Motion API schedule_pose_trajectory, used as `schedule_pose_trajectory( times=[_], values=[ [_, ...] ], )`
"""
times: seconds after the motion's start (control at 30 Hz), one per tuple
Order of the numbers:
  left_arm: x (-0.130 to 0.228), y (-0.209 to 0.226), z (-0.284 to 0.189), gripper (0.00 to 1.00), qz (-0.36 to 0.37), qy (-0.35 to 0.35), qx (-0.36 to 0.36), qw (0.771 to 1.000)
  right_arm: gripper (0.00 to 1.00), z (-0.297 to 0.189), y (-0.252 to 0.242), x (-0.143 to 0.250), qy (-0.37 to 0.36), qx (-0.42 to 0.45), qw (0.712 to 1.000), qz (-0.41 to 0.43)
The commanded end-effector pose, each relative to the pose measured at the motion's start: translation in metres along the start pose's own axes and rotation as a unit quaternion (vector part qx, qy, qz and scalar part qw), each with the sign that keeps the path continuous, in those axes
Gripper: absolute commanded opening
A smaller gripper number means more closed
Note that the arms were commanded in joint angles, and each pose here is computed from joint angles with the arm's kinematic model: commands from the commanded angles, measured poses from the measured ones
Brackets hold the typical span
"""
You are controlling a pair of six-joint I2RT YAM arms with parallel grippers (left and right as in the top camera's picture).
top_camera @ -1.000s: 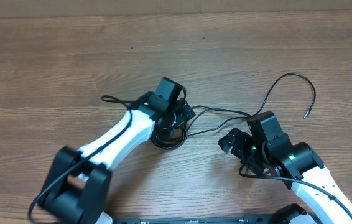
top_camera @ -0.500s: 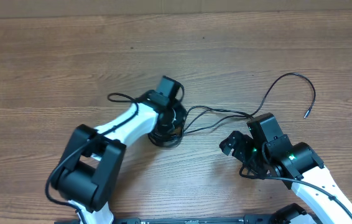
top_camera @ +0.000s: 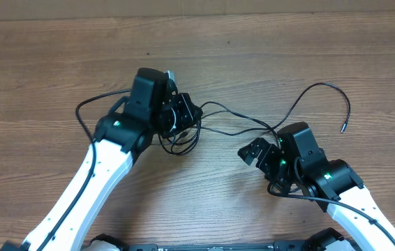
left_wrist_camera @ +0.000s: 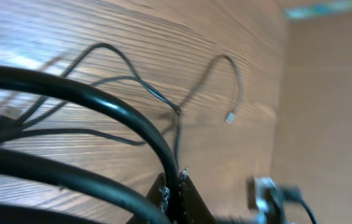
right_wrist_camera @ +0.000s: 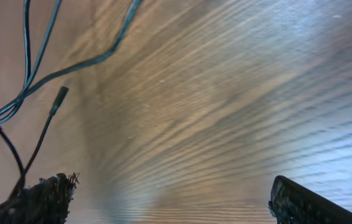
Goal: Untangle cables
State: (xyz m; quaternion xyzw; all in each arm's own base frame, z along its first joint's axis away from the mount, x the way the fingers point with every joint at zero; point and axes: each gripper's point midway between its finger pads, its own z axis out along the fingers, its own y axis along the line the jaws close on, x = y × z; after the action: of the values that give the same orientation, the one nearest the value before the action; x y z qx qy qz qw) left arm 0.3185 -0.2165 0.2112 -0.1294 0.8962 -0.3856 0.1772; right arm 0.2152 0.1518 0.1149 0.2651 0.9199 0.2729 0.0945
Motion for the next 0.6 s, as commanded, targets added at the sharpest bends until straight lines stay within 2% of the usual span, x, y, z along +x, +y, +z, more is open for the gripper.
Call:
schedule_pose_trajectory(
  times=[0.0, 0.07, 0.17, 0.23, 0.57],
  values=[
    [0.020, -0.038, -0.025, 0.04, 0.118, 0.031, 0.082, 0.989, 1.00, -0.002, 0.008, 0.000, 0.002, -0.018, 1.000, 0.011],
    [0.032, -0.051, -0.034, 0.04, 0.184, 0.050, 0.122, 0.974, 1.00, -0.002, 0.011, -0.001, 0.003, -0.024, 1.000, 0.009],
    [0.057, -0.063, -0.044, 0.04, 0.276, 0.091, 0.185, 0.939, 1.00, -0.002, 0.012, -0.001, 0.002, -0.027, 1.000, 0.007],
    [0.069, -0.061, -0.047, 0.04, 0.310, 0.113, 0.202, 0.922, 1.00, -0.002, 0.012, -0.001, 0.002, -0.026, 1.000, 0.007],
    [0.093, -0.034, -0.049, 0.04, 0.339, 0.164, 0.177, 0.909, 1.00, -0.002, 0.010, 0.001, 0.007, -0.023, 1.000, 0.008]
  ],
)
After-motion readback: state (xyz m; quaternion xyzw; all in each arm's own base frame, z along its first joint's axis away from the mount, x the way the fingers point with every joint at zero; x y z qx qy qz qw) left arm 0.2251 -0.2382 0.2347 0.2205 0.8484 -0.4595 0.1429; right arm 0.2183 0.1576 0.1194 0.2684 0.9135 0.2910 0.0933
